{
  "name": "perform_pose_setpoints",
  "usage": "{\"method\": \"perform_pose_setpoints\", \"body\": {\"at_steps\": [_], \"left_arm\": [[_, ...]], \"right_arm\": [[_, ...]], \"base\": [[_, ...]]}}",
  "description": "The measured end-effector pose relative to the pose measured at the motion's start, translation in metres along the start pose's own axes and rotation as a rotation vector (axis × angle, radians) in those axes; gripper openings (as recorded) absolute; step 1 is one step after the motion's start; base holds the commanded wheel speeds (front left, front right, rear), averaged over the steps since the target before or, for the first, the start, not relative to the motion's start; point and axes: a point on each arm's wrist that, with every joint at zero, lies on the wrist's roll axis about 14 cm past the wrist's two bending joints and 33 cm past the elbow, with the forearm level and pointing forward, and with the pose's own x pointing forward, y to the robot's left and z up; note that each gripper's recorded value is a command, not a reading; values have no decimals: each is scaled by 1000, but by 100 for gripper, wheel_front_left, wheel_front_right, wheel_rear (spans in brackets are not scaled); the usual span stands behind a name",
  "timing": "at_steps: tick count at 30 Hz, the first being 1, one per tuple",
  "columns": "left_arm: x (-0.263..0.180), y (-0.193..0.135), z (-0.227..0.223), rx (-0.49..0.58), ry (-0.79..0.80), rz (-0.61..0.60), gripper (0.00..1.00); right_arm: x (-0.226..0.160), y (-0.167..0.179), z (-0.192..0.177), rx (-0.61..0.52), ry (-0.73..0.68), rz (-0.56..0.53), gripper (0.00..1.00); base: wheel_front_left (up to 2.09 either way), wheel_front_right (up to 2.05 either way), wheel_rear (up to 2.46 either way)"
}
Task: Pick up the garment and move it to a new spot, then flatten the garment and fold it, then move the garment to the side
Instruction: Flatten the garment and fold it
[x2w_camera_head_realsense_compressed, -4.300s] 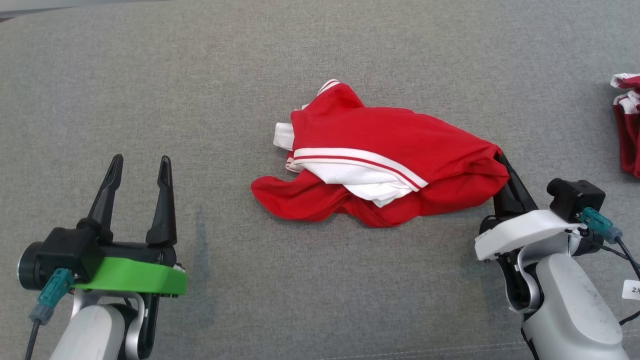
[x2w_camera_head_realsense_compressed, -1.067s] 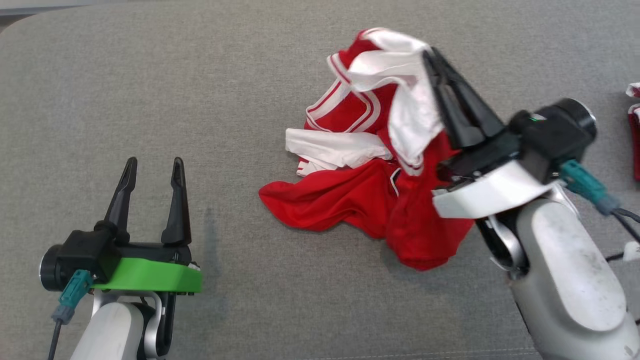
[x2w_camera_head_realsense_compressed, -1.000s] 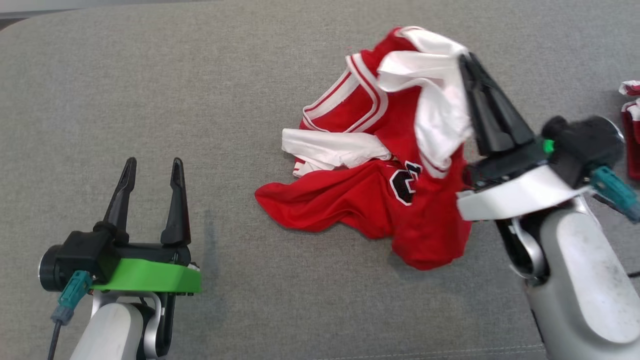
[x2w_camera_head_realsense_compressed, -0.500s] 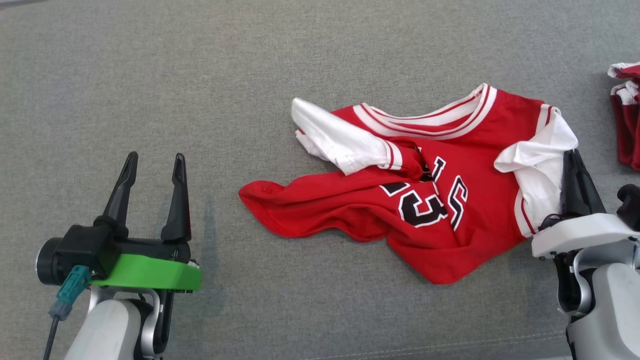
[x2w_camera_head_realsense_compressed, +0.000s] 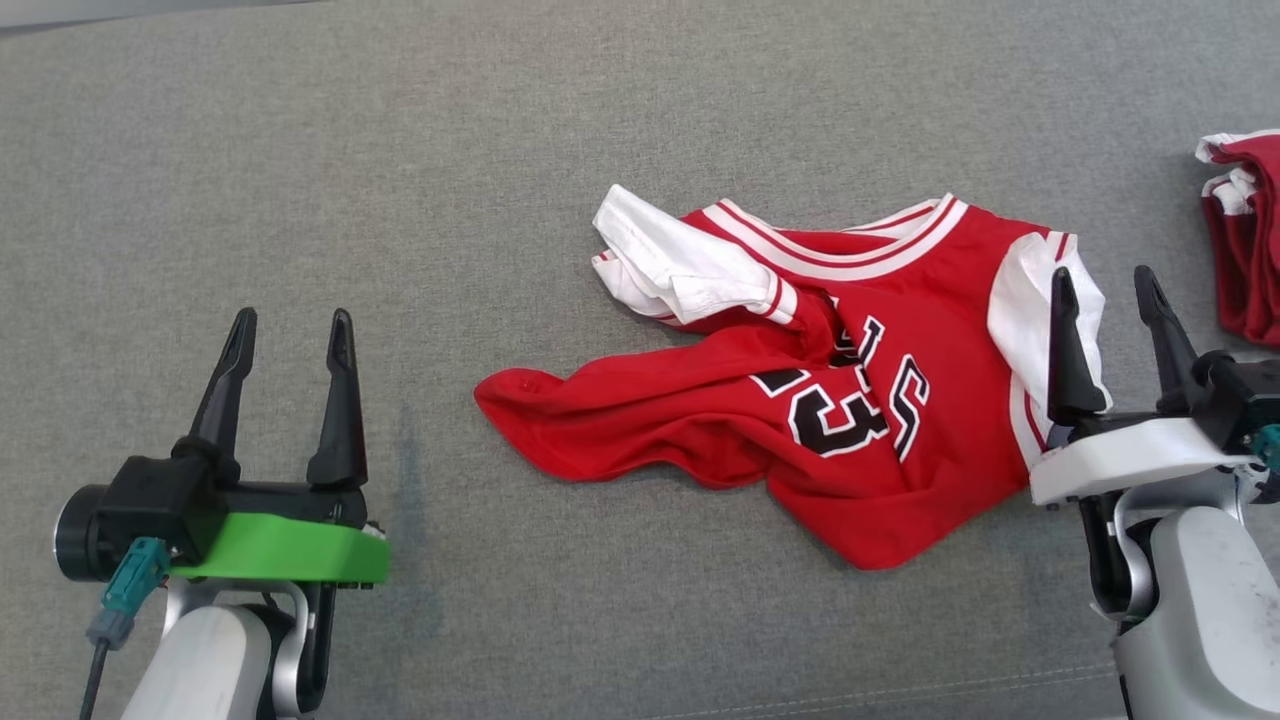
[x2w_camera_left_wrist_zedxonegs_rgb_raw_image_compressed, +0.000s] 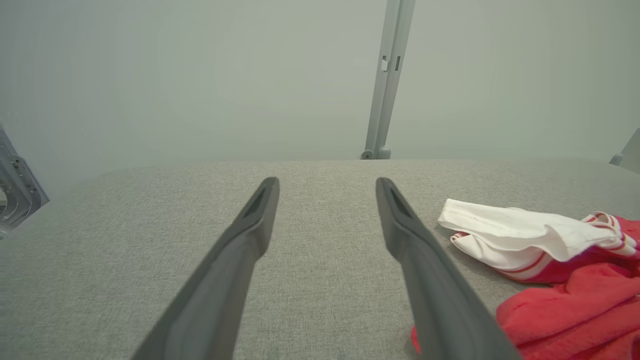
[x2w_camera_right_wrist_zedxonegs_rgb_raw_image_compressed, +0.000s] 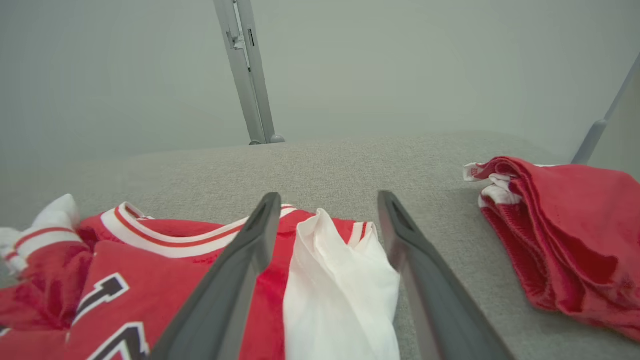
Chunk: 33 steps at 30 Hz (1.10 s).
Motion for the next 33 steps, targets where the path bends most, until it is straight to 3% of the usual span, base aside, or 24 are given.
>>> {"method": "perform_pose_setpoints", "body": {"at_steps": [11,22,33], "left_arm": [[-12,-12,11,-8,-19,-11,100],[-20,-29,5,-28,8,-52,100],[-40,-127,-59,-154,315,-357,100]], "right_arm": [[-18,54,55,-46,-153,157,100],[-29,60,63,-42,-156,167,100],[-28,57,55,-21,-130,153,100]], "base": [[0,0,0],[0,0,0],[0,0,0]]}}
